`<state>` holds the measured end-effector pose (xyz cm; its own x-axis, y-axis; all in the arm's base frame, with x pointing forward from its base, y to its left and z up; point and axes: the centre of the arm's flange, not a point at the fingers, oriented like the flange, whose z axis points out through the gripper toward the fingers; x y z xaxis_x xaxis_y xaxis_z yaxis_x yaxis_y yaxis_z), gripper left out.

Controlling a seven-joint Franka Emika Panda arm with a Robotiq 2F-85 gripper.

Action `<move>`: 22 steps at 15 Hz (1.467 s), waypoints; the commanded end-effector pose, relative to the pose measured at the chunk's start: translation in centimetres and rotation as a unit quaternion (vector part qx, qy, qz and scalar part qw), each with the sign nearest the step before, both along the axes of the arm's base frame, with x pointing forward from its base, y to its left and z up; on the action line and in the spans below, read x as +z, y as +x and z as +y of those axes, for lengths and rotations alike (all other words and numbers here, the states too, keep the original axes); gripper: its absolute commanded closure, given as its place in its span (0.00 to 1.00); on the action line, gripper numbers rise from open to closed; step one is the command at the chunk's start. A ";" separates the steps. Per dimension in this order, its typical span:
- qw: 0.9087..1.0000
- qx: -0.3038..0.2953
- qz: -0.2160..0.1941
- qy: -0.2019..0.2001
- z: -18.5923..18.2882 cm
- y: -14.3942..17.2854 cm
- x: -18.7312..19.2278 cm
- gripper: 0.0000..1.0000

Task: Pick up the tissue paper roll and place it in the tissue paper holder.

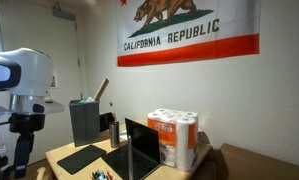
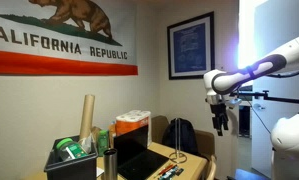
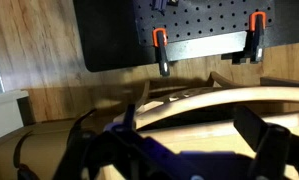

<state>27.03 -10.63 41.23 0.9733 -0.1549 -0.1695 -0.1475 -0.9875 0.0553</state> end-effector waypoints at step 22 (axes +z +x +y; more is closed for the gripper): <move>0.906 0.403 -0.127 -0.010 18.1 32.2 13.3 0.00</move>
<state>52.81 5.34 51.62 0.8320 0.5537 0.0350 0.5437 -0.8262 0.1472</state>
